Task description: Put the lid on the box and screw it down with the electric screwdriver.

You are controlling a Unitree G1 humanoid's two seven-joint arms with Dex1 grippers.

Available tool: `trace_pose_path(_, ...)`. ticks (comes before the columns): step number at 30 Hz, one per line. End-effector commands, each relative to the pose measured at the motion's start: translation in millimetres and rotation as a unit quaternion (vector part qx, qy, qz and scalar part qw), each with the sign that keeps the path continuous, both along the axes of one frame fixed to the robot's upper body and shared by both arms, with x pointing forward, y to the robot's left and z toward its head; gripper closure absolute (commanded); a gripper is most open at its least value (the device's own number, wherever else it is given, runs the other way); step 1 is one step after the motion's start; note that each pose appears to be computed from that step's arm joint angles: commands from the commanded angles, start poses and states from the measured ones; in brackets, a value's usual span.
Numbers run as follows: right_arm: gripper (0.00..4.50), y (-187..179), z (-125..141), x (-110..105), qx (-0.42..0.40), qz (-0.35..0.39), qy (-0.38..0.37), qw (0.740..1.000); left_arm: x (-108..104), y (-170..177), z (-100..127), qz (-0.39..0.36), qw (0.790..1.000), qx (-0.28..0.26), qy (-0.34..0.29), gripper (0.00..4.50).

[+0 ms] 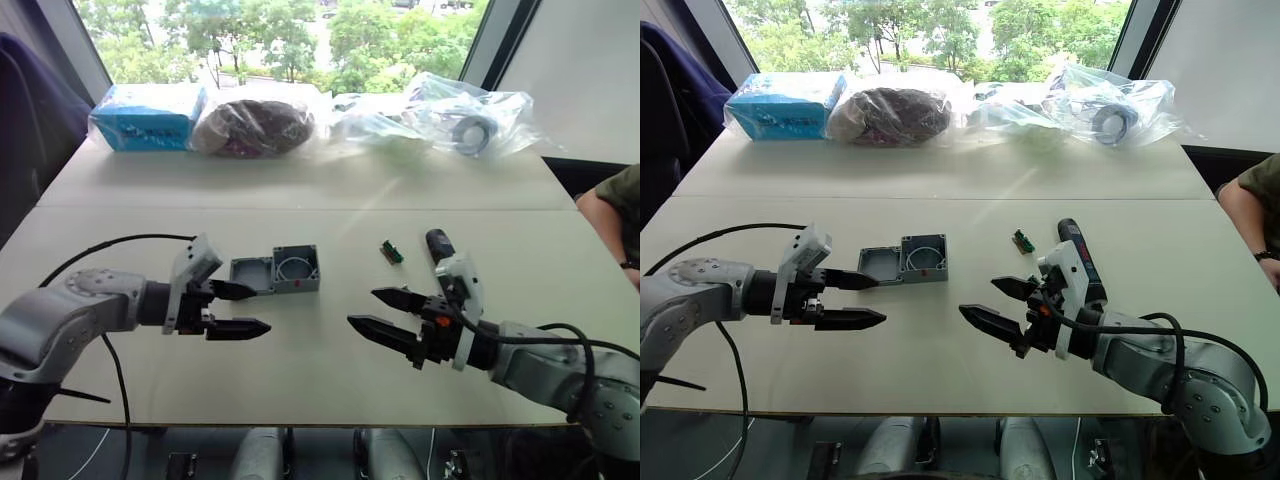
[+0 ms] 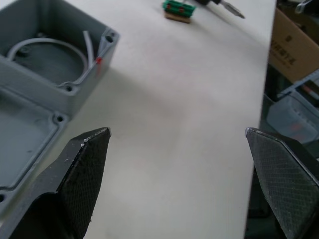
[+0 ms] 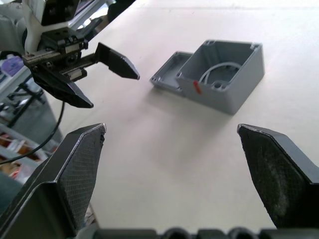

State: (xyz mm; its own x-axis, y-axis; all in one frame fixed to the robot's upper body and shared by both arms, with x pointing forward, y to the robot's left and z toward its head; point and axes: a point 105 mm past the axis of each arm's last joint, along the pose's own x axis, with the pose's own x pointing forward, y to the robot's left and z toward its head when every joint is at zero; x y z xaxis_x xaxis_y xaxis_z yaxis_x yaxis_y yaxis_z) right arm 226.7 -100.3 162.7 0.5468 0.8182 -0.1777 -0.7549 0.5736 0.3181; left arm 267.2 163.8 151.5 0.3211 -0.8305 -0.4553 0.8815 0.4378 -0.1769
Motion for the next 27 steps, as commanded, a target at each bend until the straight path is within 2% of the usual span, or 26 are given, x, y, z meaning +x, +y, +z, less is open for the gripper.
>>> trace_pose_path(1,0.0,4.8,10.2,-2.8,-0.043,0.031,-0.048,0.997,12.5,9.9,6.4,-0.004,0.997,0.046,-0.056,0.06)
trace_pose_path(4,0.0,4.5,6.2,-1.6,-0.106,0.059,-0.073,0.99,24.8,12.5,14.9,-0.009,0.993,0.068,-0.096,0.06)
trace_pose_path(7,0.0,4.2,2.3,2.8,-0.124,0.066,-0.085,0.986,31.2,5.0,25.3,-0.038,0.987,0.083,-0.133,0.06)
trace_pose_path(11,0.0,5.7,-12.1,-2.0,-0.146,0.102,-0.07,0.981,37.8,-21.2,32.4,-0.143,0.964,0.155,-0.161,0.06)
trace_pose_path(14,0.0,8.4,-15.1,-6.5,-0.151,0.121,-0.069,0.979,40.1,-33.5,28.2,-0.204,0.948,0.189,-0.151,0.06)
trace_pose_path(18,0.0,9.8,-13.1,-8.1,-0.145,0.117,-0.075,0.98,53.3,-53.0,15.2,-0.243,0.933,0.22,-0.147,0.06)
trace_pose_path(22,0.0,12.2,-9.4,-7.0,-0.127,0.091,-0.081,0.984,64.9,-77.2,1.3,-0.261,0.929,0.222,-0.139,0.06)
trace_pose_path(27,0.0,15.5,-7.4,-9.7,-0.117,0.076,-0.081,0.987,66.5,-85.0,-5.0,-0.283,0.923,0.225,-0.134,0.06)
